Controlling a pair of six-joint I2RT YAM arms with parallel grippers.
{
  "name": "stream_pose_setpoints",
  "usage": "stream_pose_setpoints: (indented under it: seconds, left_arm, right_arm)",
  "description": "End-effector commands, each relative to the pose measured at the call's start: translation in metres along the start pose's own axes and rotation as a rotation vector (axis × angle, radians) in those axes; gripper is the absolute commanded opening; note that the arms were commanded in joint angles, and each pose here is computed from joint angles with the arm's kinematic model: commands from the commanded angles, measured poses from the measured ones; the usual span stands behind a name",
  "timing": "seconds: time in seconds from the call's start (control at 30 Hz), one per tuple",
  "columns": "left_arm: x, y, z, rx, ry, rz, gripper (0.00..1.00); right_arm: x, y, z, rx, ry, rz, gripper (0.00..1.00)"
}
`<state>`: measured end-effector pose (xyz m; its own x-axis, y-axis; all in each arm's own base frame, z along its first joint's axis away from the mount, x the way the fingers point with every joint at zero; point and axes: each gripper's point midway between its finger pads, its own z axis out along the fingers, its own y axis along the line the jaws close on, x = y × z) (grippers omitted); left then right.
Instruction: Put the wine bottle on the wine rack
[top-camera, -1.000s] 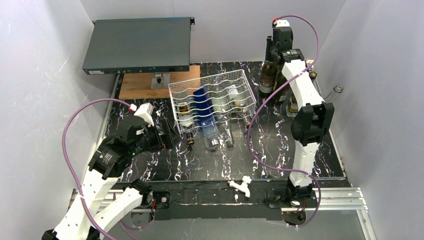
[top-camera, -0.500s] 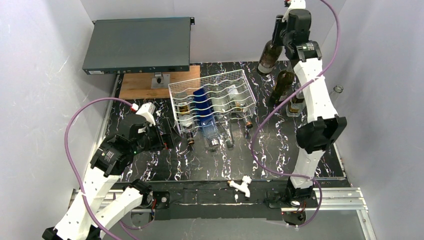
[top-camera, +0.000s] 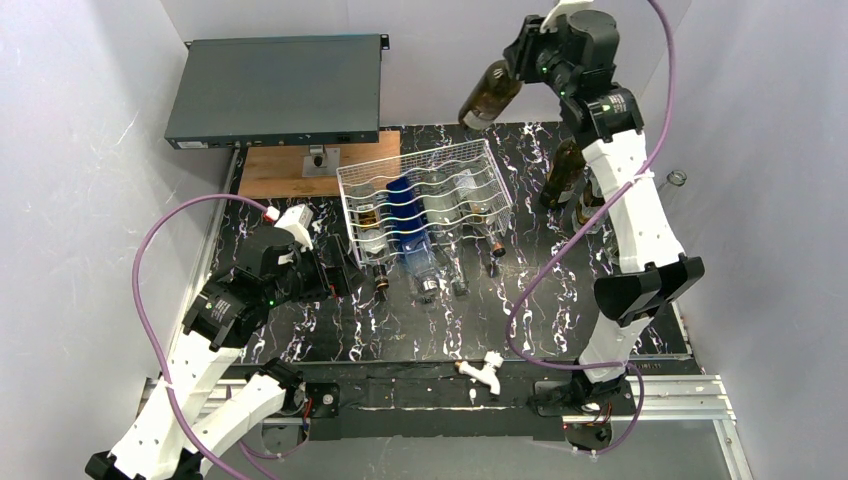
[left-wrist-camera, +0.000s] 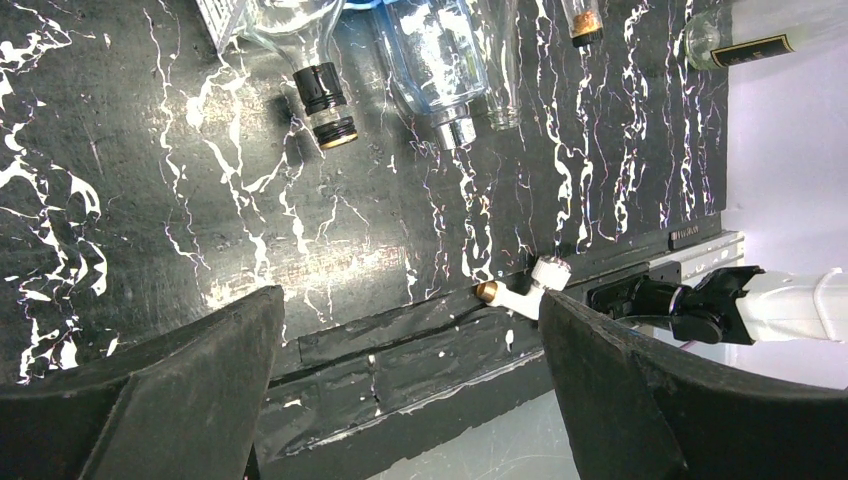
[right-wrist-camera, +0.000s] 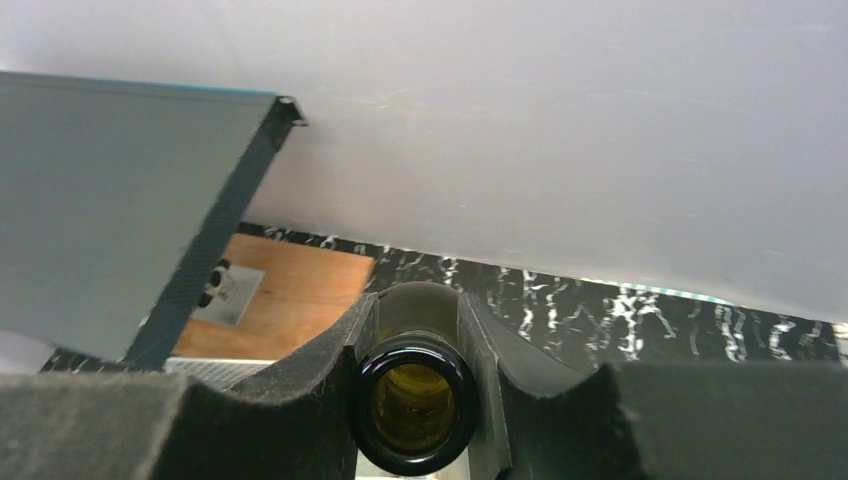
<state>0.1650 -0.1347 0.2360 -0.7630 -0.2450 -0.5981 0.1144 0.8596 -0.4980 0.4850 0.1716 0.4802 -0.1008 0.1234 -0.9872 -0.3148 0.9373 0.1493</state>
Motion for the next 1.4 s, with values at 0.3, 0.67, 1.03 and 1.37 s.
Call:
stream_pose_setpoints:
  seconds: [0.3, 0.67, 1.03, 1.37]
  left_arm:
    - [-0.004, -0.006, -0.005, 0.022, -0.008, 0.008, 0.98]
    - [-0.003, -0.006, -0.001, 0.020, 0.000, 0.015, 0.98]
    - [-0.005, -0.005, -0.001, 0.016, -0.002, 0.020, 0.98]
    - [-0.004, -0.004, -0.001, 0.015, -0.003, 0.023, 0.98]
  right_arm:
    - [-0.027, 0.051, -0.003, -0.062, -0.146, -0.062, 0.01]
    - [0.011, 0.046, 0.007, -0.015, -0.076, -0.102, 0.01]
    - [0.020, 0.043, 0.012, 0.001, -0.078, -0.126, 0.01]
    - [0.038, 0.043, 0.001, 0.004, -0.079, -0.142, 0.01]
